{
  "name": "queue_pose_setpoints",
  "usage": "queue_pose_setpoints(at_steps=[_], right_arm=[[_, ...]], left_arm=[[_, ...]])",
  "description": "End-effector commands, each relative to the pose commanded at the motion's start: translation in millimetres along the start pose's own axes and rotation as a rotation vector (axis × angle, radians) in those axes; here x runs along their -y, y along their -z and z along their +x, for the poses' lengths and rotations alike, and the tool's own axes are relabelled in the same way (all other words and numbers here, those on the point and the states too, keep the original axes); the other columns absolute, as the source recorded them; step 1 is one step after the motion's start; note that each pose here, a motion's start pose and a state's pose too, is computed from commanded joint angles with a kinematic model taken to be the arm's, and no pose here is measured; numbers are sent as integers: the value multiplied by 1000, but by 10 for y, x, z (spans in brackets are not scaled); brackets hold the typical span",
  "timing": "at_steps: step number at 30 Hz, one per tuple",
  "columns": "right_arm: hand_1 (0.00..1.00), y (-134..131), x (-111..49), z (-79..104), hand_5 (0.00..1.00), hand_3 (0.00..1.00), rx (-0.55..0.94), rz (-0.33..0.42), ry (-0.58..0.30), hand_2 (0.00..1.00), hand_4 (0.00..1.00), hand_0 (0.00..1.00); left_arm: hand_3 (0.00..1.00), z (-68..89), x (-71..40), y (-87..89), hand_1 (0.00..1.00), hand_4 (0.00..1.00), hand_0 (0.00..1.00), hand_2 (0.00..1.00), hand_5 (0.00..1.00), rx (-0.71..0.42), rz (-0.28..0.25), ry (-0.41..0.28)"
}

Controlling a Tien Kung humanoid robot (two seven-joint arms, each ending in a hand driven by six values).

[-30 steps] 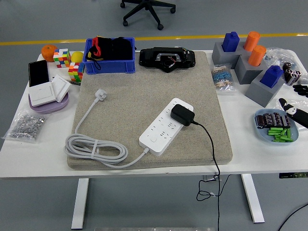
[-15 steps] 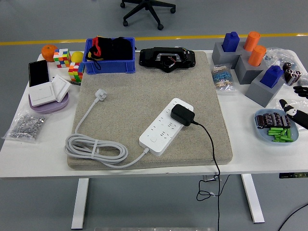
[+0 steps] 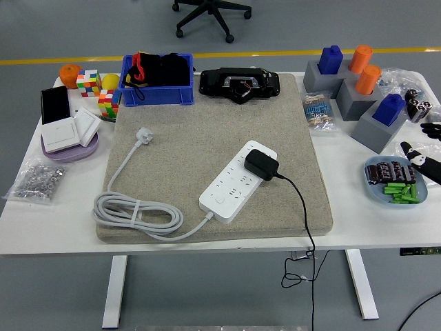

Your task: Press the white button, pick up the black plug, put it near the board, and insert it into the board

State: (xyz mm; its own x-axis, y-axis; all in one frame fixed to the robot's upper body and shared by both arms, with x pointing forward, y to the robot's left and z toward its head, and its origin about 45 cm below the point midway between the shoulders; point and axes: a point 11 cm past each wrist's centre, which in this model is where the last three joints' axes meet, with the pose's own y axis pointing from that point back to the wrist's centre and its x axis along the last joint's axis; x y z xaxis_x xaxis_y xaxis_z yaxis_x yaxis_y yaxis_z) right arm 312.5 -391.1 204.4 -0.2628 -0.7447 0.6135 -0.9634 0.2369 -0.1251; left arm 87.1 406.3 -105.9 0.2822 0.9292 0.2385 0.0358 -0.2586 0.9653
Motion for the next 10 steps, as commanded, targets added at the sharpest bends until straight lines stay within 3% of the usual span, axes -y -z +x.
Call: queue_pose_setpoints(at_steps=[10], right_arm=[[675,6,3,-15,339,642,-2,1,6,647,877,748]], left_arm=[[685,27,-6,-14,677,563,685,657,198,6,-1,-5]])
